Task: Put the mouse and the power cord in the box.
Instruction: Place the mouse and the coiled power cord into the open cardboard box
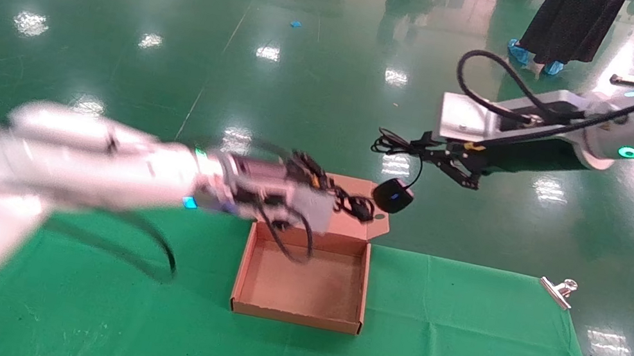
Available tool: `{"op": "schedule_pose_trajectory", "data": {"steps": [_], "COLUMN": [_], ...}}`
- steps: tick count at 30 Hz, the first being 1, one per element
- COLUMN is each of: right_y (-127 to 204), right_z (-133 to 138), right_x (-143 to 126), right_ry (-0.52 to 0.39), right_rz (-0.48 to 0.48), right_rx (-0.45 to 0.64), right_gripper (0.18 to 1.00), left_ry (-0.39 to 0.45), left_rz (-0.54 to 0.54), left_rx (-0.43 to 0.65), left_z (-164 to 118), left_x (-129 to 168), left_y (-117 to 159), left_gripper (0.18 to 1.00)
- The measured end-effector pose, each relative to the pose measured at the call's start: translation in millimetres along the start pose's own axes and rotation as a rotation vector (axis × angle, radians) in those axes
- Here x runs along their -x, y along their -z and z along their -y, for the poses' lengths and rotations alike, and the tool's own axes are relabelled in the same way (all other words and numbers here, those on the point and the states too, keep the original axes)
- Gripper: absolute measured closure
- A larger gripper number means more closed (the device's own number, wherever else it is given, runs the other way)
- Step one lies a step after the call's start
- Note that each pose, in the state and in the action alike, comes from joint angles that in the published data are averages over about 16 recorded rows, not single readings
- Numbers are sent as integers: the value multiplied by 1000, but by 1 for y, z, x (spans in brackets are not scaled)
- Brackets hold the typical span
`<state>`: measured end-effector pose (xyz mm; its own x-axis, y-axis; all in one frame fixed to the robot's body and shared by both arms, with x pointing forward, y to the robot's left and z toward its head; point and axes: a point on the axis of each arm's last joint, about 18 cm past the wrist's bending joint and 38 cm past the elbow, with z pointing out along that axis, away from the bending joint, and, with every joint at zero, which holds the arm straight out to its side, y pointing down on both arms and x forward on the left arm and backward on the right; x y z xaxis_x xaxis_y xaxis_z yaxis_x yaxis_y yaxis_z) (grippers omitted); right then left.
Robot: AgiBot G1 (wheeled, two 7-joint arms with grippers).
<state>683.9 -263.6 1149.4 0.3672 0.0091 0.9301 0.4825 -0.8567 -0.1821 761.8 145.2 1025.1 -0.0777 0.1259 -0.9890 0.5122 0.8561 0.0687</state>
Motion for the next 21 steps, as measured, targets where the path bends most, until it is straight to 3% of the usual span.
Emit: {"op": "schedule_pose_trajectory", "data": {"steps": [10, 21], "right_y": [17, 20], "right_z": [-3, -14], "right_x": [25, 40], "right_ry": [-21, -35], "right_rz": [107, 140], "right_rx": [-75, -82], "right_gripper": [961, 961], "left_ry": [-47, -62], "left_rz": [-1, -84], "left_rx": [32, 11], "left_z": [25, 44], "left_x": [-82, -124], "left_y": [-28, -37], "left_gripper": [847, 848]}}
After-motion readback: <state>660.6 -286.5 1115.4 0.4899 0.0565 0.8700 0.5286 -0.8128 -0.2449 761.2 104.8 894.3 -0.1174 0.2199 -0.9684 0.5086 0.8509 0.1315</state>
